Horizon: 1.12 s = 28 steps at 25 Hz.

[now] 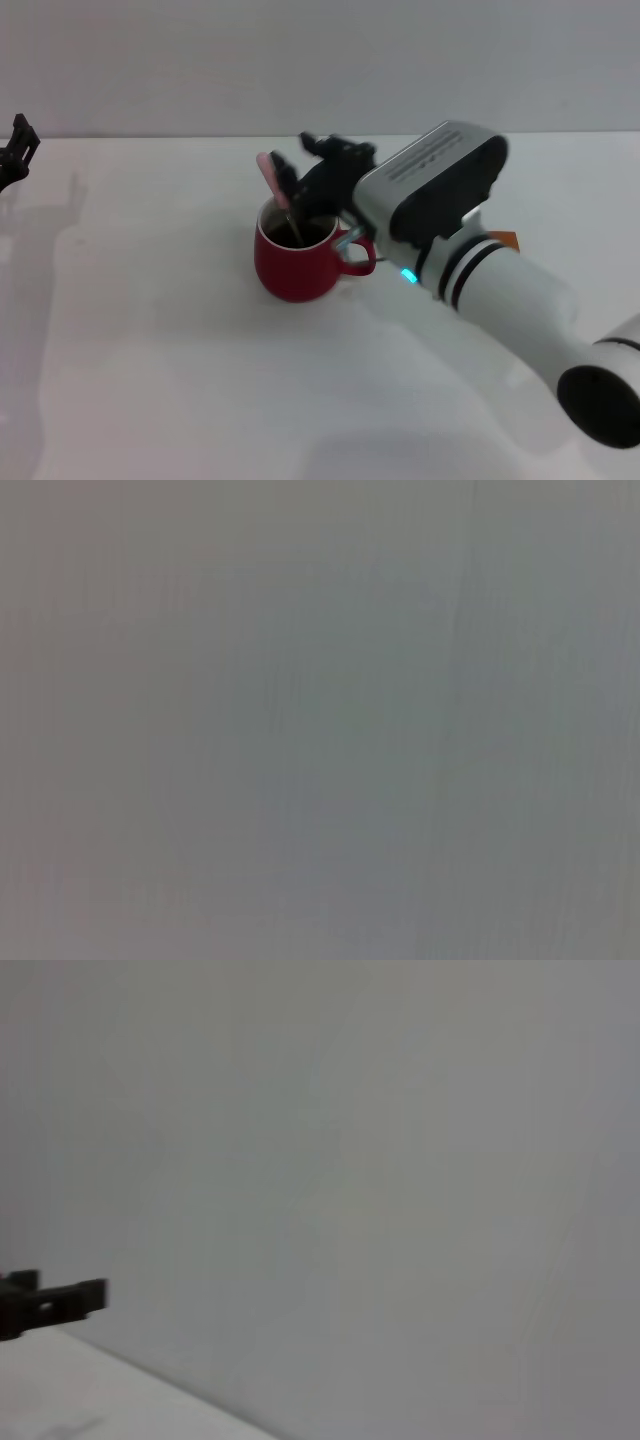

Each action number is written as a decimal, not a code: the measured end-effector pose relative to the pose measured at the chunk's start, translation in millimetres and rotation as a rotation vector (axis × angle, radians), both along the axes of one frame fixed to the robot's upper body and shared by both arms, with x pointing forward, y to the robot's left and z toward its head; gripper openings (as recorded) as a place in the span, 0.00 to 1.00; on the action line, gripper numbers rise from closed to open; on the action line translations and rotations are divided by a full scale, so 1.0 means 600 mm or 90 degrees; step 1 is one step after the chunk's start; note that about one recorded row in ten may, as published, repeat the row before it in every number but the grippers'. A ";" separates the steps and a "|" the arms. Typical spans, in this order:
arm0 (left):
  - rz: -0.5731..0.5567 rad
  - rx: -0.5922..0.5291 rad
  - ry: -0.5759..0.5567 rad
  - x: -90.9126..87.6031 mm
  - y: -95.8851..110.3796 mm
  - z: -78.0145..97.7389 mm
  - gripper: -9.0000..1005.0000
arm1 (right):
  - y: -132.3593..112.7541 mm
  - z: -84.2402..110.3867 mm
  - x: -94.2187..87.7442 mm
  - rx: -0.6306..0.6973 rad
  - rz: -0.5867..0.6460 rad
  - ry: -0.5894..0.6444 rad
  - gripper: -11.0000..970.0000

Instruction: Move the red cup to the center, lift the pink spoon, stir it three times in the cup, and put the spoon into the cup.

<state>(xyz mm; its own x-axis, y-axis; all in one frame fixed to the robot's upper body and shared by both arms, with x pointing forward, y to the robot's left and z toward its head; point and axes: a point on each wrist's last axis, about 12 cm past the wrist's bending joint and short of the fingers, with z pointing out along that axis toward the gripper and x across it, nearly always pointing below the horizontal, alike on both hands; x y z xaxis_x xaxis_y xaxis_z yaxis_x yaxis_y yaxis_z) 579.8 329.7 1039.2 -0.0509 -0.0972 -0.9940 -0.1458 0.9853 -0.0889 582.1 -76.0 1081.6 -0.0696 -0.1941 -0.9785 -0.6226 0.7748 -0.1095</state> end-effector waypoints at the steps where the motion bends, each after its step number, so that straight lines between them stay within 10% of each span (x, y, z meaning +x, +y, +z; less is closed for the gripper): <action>1: 0.000 0.000 0.001 0.000 0.000 0.000 0.83 | 0.000 0.000 0.000 0.000 0.000 0.000 0.41; 16: -0.001 0.002 0.008 -0.003 0.001 -0.004 0.83 | -0.074 -0.002 -0.029 0.008 -0.090 -0.081 0.42; 28: -0.005 0.004 0.009 -0.003 0.000 -0.004 0.83 | -0.245 -0.030 -0.088 0.055 -0.343 -0.103 0.66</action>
